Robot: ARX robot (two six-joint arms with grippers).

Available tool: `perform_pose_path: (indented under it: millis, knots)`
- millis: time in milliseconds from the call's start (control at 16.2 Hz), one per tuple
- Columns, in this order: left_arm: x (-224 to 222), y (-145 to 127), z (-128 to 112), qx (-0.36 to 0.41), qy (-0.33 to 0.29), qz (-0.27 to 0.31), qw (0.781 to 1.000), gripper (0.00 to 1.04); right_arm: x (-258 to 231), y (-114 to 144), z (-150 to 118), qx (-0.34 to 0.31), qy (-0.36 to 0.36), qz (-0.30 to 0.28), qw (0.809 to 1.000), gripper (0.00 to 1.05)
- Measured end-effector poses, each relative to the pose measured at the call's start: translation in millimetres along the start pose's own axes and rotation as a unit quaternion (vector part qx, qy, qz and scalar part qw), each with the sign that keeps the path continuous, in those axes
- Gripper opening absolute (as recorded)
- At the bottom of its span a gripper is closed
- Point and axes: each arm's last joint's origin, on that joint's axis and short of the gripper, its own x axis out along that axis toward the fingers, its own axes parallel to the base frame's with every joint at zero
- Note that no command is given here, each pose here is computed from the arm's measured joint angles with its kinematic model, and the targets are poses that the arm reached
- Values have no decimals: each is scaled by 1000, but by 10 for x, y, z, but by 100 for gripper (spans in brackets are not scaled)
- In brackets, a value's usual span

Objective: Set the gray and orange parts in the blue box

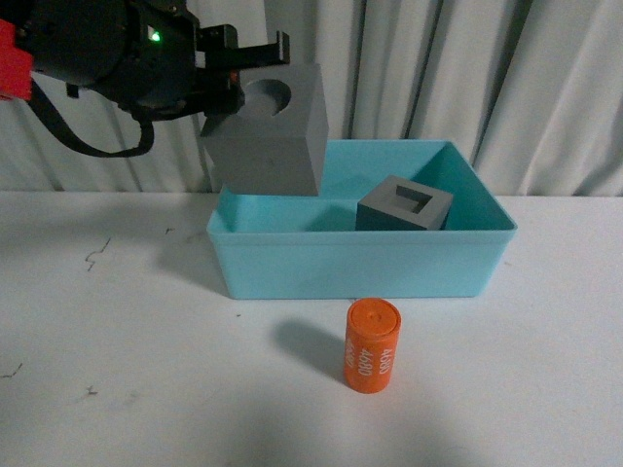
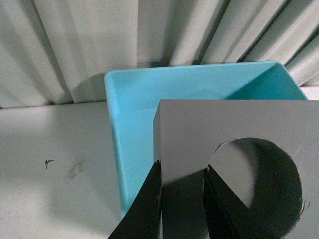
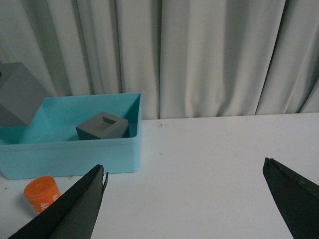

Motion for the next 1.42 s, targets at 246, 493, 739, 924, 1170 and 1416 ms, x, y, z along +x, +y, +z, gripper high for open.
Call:
perform_pose_path:
  millis: [246,493,739,924,1170,1416]
  knots:
    - [210,-16,-126,9,21,10,1000,18,0,0,0,0,0,0,1000,98]
    - [317,16,-263,10,41,22,999,18,0,0,0,0,0,0,1000,98]
    - [380,67,-341,9,50,33,998,18,0,0,0,0,0,0,1000,98]
    - [379,116,-386,6,54,41,998,22,0,0,0,0,0,0,1000,98]
    - [-969,307,-218,-138,2,12,990,100,0,0,0,0,0,0,1000,98]
    - [-2270,632,-1118,-259,68,96,959,98,0,0,0,0,0,0,1000,98]
